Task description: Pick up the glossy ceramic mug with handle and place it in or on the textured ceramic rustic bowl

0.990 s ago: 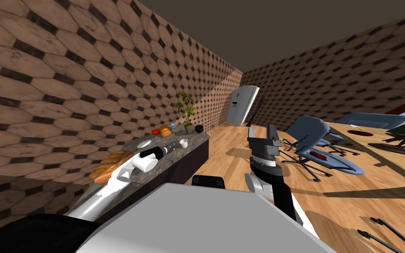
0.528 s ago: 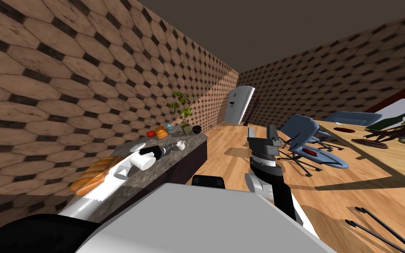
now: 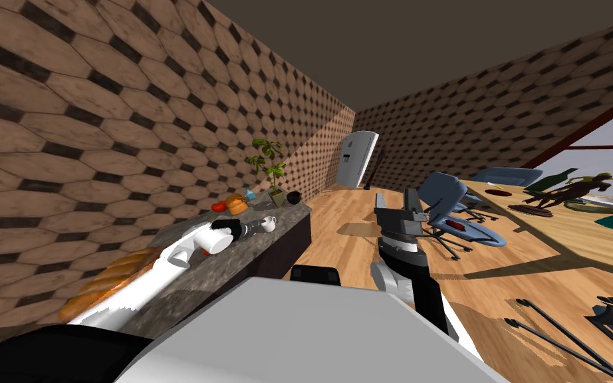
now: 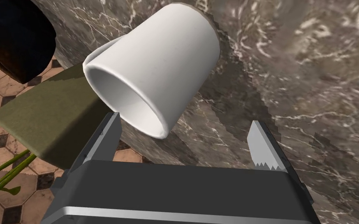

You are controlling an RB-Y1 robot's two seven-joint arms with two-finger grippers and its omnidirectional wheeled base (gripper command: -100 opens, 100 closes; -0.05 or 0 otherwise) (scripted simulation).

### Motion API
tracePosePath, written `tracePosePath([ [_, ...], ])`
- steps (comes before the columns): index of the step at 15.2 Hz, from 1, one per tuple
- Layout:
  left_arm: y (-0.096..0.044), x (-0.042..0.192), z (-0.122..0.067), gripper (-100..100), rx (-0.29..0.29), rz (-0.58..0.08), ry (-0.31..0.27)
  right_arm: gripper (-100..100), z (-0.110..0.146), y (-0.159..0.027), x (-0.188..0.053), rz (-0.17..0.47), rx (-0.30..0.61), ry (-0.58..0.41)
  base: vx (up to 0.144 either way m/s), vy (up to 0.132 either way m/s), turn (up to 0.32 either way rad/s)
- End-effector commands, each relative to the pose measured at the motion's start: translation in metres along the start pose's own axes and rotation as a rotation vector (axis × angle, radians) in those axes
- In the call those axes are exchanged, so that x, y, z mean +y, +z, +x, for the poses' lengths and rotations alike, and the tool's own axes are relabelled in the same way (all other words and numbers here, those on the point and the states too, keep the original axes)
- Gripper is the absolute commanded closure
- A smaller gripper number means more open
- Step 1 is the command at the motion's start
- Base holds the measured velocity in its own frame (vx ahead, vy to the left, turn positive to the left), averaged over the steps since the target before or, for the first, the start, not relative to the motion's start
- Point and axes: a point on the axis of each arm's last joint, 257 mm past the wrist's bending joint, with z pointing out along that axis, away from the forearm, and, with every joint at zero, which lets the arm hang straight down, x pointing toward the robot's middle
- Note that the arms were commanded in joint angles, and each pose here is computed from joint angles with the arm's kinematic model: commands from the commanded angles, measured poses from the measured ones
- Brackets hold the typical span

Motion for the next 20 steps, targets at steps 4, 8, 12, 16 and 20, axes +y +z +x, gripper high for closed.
tracePosePath([
  [4, -0.008, 0.025, -0.002, -100, 0.044, -0.114, 0.031, 0, 0.000, 0.000, 0.000, 0.000, 0.000, 0.000, 0.048, -0.014, -0.091],
  [8, -0.014, 0.040, -0.002, -100, 0.068, -0.181, 0.043, 0, 0.000, 0.000, 0.000, 0.000, 0.000, 0.000, 0.036, -0.010, -0.078],
  [12, -0.024, 0.058, -0.003, -100, 0.102, -0.267, 0.065, 0, 0.000, 0.000, 0.000, 0.000, 0.000, 0.000, 0.049, -0.013, -0.099],
  [16, -0.034, 0.073, -0.004, -100, 0.131, -0.339, 0.083, 0, 0.000, 0.000, 0.000, 0.000, 0.000, 0.000, 0.040, -0.010, -0.069],
  [20, -0.047, 0.087, -0.006, -100, 0.163, -0.414, 0.102, 0, 0.000, 0.000, 0.000, 0.000, 0.000, 0.000, 0.031, -0.006, -0.077],
])
